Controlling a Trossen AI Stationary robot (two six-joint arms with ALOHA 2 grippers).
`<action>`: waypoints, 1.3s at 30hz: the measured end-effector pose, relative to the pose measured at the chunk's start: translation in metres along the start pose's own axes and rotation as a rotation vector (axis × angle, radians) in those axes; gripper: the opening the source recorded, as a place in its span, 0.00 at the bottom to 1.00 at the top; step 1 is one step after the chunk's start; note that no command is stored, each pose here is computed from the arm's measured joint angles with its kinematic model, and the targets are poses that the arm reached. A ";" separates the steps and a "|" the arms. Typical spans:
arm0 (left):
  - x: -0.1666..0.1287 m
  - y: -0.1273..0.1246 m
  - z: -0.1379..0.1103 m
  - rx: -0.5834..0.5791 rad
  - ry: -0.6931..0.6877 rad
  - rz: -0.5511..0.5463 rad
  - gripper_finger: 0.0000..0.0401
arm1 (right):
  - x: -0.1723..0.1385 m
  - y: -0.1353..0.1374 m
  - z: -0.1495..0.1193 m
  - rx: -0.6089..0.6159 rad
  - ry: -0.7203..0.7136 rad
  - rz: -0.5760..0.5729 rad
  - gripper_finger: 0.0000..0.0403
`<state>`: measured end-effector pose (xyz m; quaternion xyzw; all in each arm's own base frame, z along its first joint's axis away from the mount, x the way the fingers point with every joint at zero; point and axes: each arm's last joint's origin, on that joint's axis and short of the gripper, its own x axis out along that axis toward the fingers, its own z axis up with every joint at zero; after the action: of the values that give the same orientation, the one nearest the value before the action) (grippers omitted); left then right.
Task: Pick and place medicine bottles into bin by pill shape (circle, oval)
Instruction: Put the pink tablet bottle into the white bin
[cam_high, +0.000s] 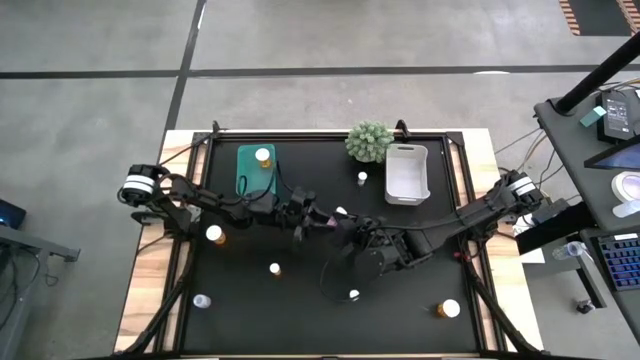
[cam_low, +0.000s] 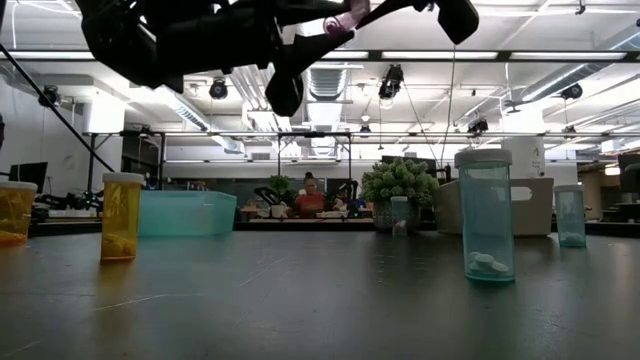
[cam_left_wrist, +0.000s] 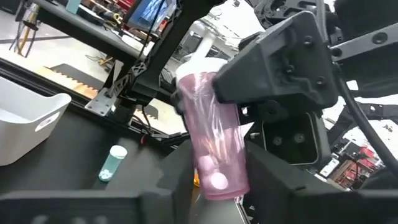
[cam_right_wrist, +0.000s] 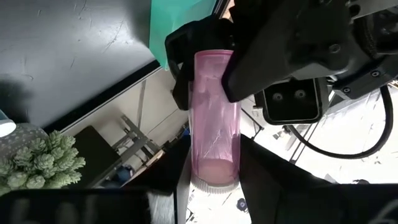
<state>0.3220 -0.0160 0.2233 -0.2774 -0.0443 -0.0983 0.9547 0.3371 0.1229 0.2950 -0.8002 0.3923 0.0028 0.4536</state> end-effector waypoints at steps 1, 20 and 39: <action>0.000 0.000 0.000 0.000 0.001 0.001 0.22 | 0.000 0.000 0.000 -0.001 0.001 0.000 0.28; -0.001 -0.001 0.002 0.002 -0.009 -0.002 0.22 | 0.000 -0.001 -0.002 0.142 0.056 -0.011 0.34; -0.029 -0.015 0.012 0.402 0.005 -0.141 0.23 | -0.028 -0.012 -0.058 1.242 -0.130 -0.010 0.34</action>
<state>0.2903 -0.0173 0.2374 -0.0773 -0.0799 -0.1545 0.9817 0.3047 0.1010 0.3479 -0.3872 0.2888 -0.1793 0.8570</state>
